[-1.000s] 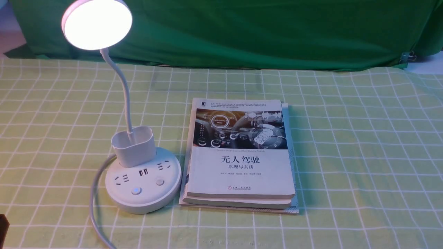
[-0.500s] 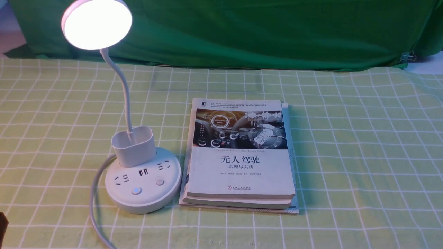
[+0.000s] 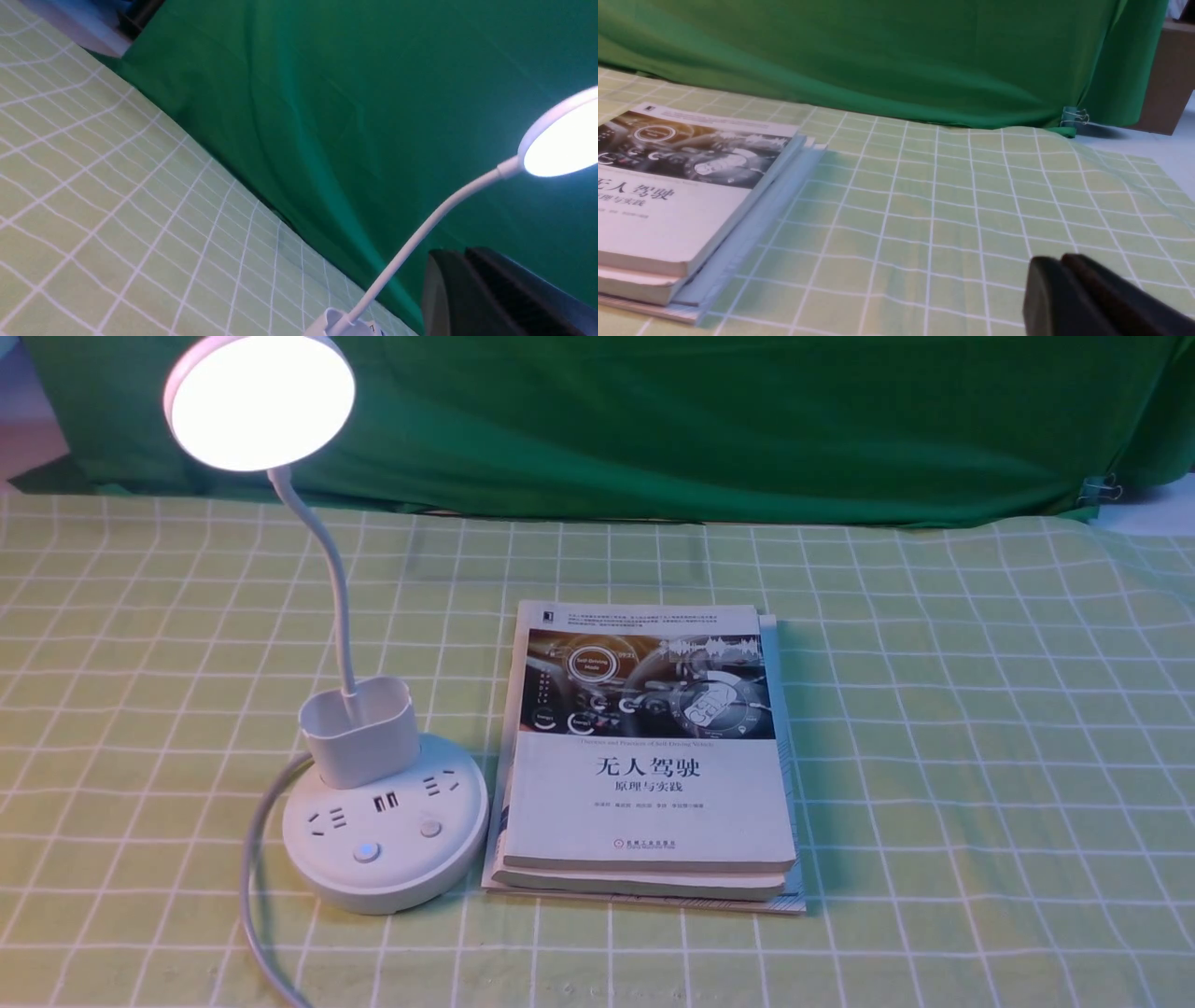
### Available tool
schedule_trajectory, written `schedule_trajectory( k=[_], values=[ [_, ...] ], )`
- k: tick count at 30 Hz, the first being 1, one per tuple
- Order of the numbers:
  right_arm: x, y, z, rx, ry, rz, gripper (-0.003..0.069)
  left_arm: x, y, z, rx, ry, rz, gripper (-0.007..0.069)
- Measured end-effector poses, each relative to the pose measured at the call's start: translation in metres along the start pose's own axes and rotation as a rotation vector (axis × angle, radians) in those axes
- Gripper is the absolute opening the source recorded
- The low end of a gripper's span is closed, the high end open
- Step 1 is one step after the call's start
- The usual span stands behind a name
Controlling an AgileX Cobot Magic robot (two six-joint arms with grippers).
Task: Turn off the desk lamp on the green coffee tablecloth by hand.
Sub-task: 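Press the power button on the round power strip under the lamp with the left gripper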
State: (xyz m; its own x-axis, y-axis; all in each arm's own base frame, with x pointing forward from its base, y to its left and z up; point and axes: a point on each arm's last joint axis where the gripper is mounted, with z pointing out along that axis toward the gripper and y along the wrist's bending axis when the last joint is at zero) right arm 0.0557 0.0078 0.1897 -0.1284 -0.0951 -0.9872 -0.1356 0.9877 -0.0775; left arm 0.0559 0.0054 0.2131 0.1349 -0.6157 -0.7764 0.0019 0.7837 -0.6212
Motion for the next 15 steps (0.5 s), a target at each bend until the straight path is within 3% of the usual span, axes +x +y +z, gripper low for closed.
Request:
schedule_trajectory(
  k=[8,11,15],
  values=[
    [0.0,0.0,0.0,0.0,0.0,0.0,0.0029,-0.026,-0.039,0.011,0.03,0.232,0.182,0.0007],
    [0.0,0.0,0.0,0.0,0.0,0.0,0.0029,-0.031,-0.05,0.034,-0.037,0.512,0.321,0.0007],
    [0.0,0.0,0.0,0.0,0.0,0.0,0.0029,-0.023,-0.055,0.058,-0.048,0.798,0.409,0.0007]
  ],
)
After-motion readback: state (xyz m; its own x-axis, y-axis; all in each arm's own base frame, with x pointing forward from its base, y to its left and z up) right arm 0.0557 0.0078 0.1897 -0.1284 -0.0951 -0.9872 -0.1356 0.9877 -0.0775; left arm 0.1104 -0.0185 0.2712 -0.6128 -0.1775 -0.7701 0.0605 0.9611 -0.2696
